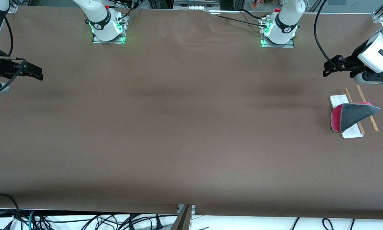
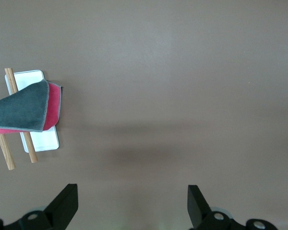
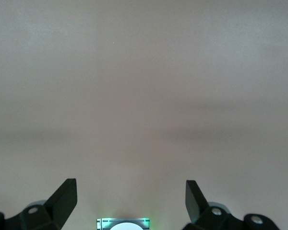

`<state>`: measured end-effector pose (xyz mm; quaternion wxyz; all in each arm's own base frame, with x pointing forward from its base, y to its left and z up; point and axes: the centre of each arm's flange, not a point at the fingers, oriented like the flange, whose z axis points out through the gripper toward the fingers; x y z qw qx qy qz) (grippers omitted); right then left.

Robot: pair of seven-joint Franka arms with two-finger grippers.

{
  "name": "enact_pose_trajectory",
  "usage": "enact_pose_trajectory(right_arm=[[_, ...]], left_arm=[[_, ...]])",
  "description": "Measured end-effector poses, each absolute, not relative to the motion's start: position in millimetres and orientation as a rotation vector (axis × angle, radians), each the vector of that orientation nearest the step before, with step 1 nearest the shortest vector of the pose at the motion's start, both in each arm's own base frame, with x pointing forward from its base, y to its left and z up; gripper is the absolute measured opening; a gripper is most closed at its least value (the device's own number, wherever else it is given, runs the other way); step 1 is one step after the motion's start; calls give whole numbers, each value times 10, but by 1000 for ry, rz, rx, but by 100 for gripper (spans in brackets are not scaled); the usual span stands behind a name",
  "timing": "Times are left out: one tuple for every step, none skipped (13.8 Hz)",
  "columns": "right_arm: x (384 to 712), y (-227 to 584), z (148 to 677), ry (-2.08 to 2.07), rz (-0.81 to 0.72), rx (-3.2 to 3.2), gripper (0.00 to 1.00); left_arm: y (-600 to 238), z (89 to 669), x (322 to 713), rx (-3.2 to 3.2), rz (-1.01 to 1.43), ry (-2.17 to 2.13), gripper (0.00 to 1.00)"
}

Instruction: Pass towel and hang on rack

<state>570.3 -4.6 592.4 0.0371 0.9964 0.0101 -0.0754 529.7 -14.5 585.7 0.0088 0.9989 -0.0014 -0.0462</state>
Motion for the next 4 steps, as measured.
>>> enact_pose_trajectory(right_arm=[[5703,-45,5924,31,-231,3058,100],[5703,-44,5924,32,-231,3058,100],[5703,-43,5924,32,-231,3059,100],[5703,-41,5924,33,-231,3059,100]], left_arm=[[-145,5857,5297,3121,-144,-4,100],[-145,5858,5296,3121,-144,-3,100],[-144,5858,5296,3121,-144,-2,100],[-143,5858,5296,3120,-144,-1,100]])
